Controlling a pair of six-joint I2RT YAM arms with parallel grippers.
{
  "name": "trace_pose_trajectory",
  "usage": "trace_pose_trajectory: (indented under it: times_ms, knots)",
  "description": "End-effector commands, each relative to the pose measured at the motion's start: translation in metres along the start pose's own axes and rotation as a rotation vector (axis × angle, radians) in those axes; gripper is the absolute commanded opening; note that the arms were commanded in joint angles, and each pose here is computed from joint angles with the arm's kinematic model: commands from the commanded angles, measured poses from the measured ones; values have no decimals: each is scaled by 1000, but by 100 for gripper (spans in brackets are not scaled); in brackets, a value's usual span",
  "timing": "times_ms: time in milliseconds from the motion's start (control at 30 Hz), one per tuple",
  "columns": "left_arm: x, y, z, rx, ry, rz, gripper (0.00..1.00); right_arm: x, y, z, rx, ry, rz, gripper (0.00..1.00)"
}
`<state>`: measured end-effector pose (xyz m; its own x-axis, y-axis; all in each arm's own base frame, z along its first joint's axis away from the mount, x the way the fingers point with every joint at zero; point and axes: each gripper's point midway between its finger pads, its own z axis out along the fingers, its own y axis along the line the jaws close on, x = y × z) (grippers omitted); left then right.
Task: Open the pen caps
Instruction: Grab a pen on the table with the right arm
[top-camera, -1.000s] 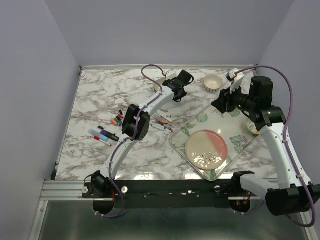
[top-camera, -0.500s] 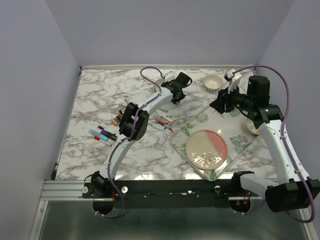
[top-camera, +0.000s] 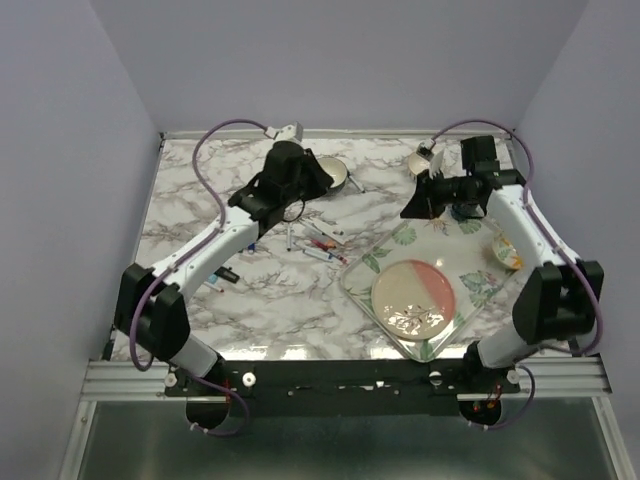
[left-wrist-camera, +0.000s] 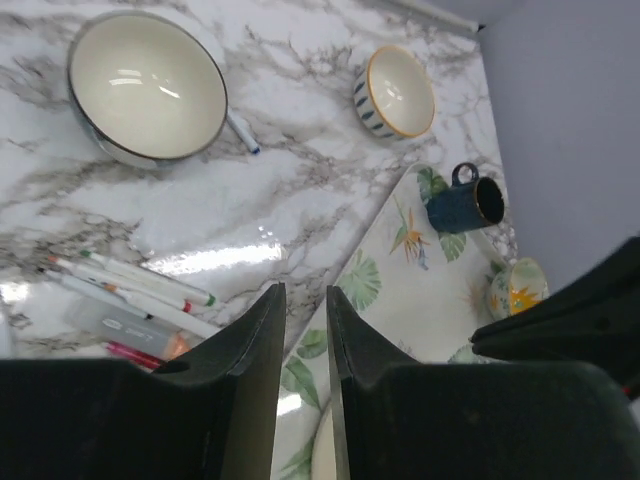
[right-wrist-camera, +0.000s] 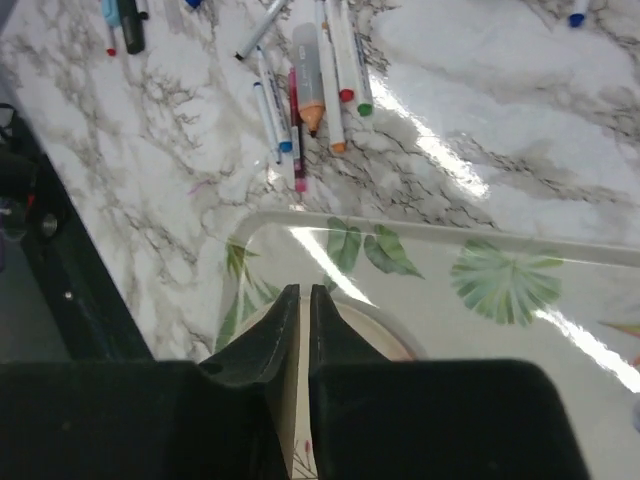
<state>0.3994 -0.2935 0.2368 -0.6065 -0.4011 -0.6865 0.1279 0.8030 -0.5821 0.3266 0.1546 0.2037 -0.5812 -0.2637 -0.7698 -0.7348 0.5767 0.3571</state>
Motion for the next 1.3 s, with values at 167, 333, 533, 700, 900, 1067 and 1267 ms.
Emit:
trace_pose_trajectory:
  times_ms: [167,333,533,700,900,1067,1267]
  knots:
    - [-28,105,-127,-154,-134,372,31,-46,-69,66,-16,147,286,1]
    - [-32,149,-190,-317,-292,470,36,-73,-116,108,184,90,410,1]
    - [-33,161,-215,-338,-397,497,39,-86,-170,140,330,67,450,1]
    - [-30,162,-208,-331,-371,503,39,-85,-184,164,410,68,375,0]
    - [-31,162,-208,-331,-369,502,40,-81,-203,154,716,290,-273,1]
    - [-31,163,-207,-333,-368,499,40,-97,-224,153,805,389,-682,1]
    - [-31,165,-208,-339,-369,498,40,-93,-227,175,673,454,-871,1]
